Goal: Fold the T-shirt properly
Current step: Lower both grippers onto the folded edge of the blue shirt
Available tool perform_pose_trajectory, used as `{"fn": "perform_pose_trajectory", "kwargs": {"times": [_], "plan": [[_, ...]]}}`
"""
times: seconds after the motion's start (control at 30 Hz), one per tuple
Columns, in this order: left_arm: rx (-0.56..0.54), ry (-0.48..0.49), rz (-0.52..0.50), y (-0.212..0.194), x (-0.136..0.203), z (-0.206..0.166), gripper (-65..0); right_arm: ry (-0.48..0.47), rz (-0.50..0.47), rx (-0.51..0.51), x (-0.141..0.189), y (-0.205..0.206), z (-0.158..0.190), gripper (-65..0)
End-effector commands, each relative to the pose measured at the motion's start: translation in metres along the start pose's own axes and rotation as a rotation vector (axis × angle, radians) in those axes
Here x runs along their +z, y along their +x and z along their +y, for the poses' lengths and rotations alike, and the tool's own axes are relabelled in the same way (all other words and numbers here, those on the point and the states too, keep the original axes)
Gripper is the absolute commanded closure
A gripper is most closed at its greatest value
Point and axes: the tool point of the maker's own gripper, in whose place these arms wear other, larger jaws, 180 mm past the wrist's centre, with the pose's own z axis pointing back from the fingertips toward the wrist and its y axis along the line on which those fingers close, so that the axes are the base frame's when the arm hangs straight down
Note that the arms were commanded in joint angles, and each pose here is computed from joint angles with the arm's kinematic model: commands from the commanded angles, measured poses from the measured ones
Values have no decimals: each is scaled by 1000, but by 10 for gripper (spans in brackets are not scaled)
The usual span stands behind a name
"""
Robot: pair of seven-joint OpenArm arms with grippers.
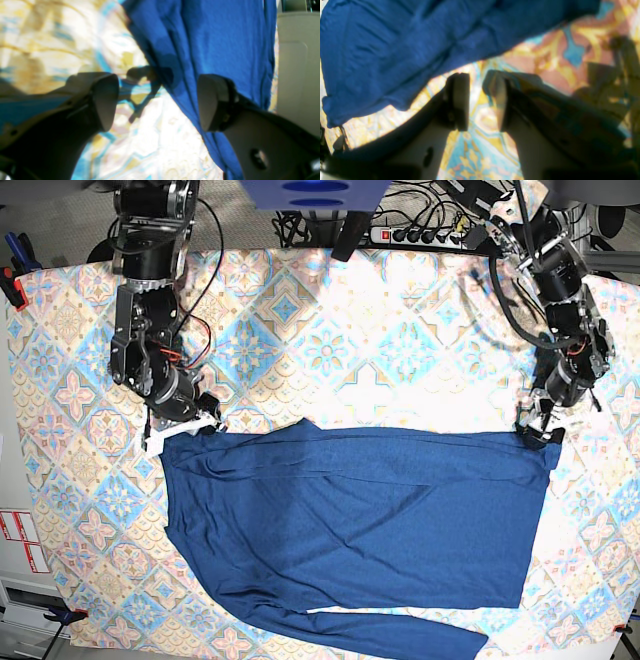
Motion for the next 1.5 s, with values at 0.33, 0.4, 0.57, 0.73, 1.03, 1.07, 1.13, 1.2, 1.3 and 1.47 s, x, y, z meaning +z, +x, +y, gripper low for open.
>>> {"fn": "perform_pose_trajectory", "kwargs": {"times": [0.33,0.4,0.57,0.73,1.03,1.07,1.13,1.2,1.3,1.47], "plan": [[14,4,-42,20,2,-6,-474,28,-55,13,3,21,9,-177],[14,5,-42,20,3,-5,-474,28,-55,13,3,21,9,-177],[16,3,-37,17,2,-6,-474,29,-54,15,3,20,10,-177],[17,3,-36,17,1,-6,-474,29,-54,15,3,20,10,-177],[18,5,-35,16,2,-5,-474,30,-53,17,3,20,10,-177],[18,6,-34,15,2,-4,-474,30,-53,17,3,20,10,-177],[18,7,-33,15,2,-4,-474,30,-53,17,3,20,10,-177],[18,7,-33,15,2,-4,-474,29,-54,15,3,20,10,-177],[19,7,-32,14,2,-4,-474,30,-53,17,3,20,10,-177],[17,4,-29,14,2,-4,-480,29,-54,15,3,20,10,-177]]}}
